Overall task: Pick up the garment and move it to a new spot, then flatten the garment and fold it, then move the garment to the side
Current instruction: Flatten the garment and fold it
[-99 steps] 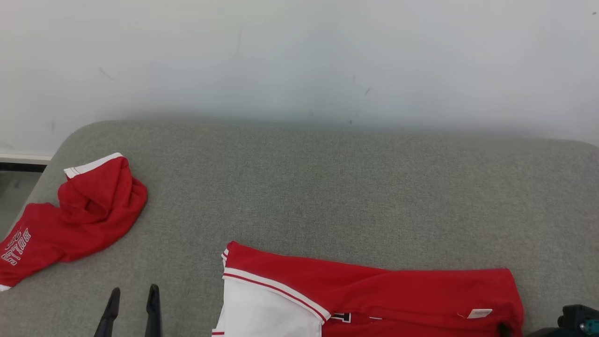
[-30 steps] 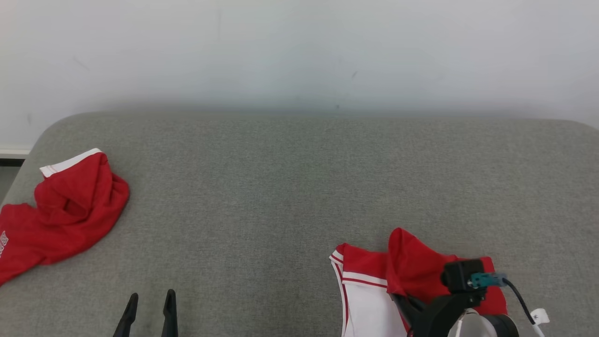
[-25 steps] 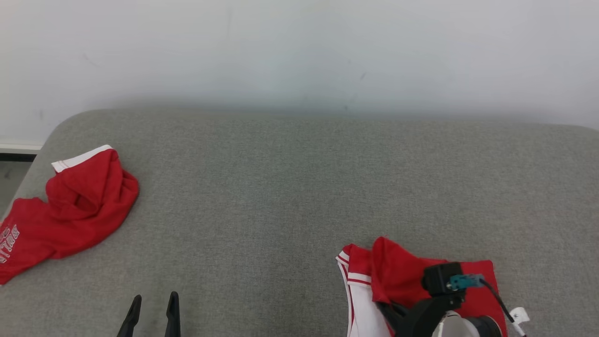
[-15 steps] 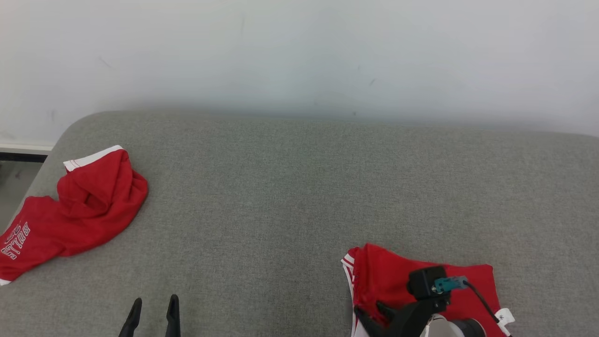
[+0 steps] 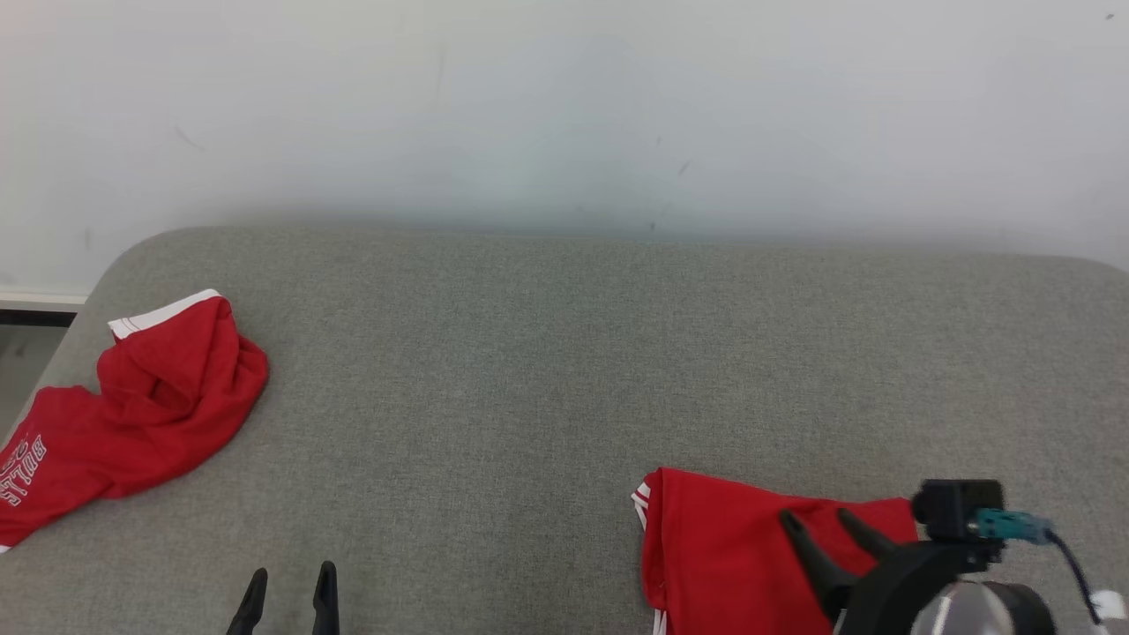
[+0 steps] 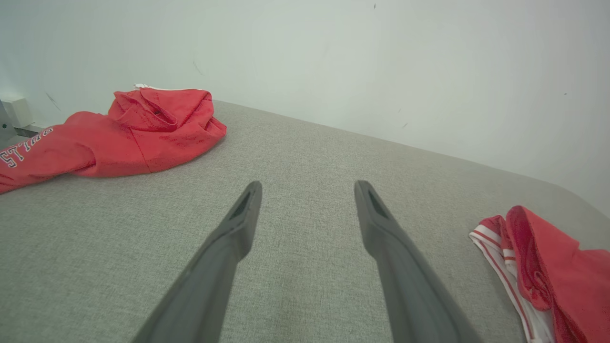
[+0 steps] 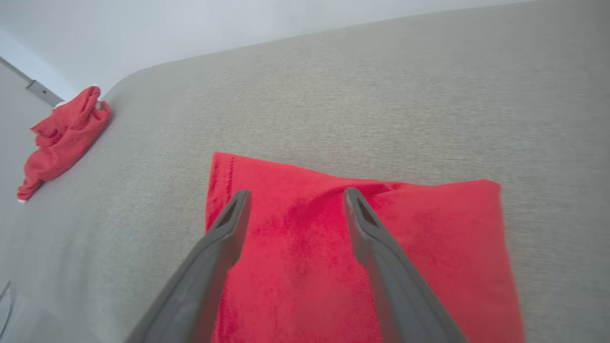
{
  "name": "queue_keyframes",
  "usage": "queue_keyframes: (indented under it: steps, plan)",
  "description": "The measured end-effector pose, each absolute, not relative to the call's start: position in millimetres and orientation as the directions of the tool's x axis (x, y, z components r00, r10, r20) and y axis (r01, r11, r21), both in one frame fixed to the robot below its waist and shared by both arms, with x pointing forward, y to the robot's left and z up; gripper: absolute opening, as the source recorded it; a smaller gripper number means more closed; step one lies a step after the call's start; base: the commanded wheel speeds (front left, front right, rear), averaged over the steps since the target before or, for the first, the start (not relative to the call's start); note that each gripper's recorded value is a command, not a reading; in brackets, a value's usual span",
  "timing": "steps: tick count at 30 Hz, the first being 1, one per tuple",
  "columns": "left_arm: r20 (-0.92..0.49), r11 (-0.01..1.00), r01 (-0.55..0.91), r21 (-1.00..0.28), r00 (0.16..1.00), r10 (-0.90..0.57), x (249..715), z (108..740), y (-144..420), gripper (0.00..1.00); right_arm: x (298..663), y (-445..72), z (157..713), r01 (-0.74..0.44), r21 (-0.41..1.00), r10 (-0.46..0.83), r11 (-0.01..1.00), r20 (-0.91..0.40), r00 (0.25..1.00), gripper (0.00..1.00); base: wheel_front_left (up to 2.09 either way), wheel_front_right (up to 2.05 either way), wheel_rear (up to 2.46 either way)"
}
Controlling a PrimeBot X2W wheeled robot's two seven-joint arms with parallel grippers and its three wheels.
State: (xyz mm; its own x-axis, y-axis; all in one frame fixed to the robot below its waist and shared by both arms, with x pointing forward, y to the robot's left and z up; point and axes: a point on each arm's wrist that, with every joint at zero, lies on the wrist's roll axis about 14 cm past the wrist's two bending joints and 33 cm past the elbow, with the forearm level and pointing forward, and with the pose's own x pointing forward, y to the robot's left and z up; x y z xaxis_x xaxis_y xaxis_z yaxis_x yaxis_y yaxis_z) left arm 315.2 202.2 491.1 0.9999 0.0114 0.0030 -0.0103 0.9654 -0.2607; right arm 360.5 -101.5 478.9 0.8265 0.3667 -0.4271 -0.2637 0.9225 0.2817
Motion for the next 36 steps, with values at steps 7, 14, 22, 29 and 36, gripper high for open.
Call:
queue_keyframes:
  steps: [7, 14, 22, 29, 36]
  plan:
    - [-0.005, 0.963, -0.020, -0.269, 1.000, 0.020, 311, 486, 202, 1.00, 358, -201, 481, 0.000, 0.148, 0.054, 0.989, -0.359, 0.932, 1.00, 0.00, 0.00, 0.00]
    - [-0.006, 0.960, -0.035, -0.278, 0.999, 0.035, 306, 481, 203, 1.00, 349, -242, 479, 0.125, 0.168, -0.090, 0.978, -0.203, 0.975, 1.00, 0.00, 0.00, 0.00]
    - [0.033, 0.967, -0.059, -0.250, 0.997, 0.070, 301, 490, 219, 1.00, 335, -239, 481, 0.117, 0.156, -0.110, 0.981, -0.054, 0.992, 1.00, 0.00, 0.00, 0.00]
    - [0.093, 0.980, -0.016, -0.199, 0.995, 0.036, 306, 507, 219, 1.00, 337, -223, 501, 0.064, 0.152, -0.067, 0.986, 0.017, 0.998, 1.00, 0.00, 0.00, 0.00]
    - [0.098, 0.980, 0.042, -0.194, 0.995, -0.024, 311, 508, 206, 1.00, 334, -211, 512, 0.023, 0.162, -0.028, 0.987, 0.027, 0.999, 1.00, 0.00, 0.00, 0.00]
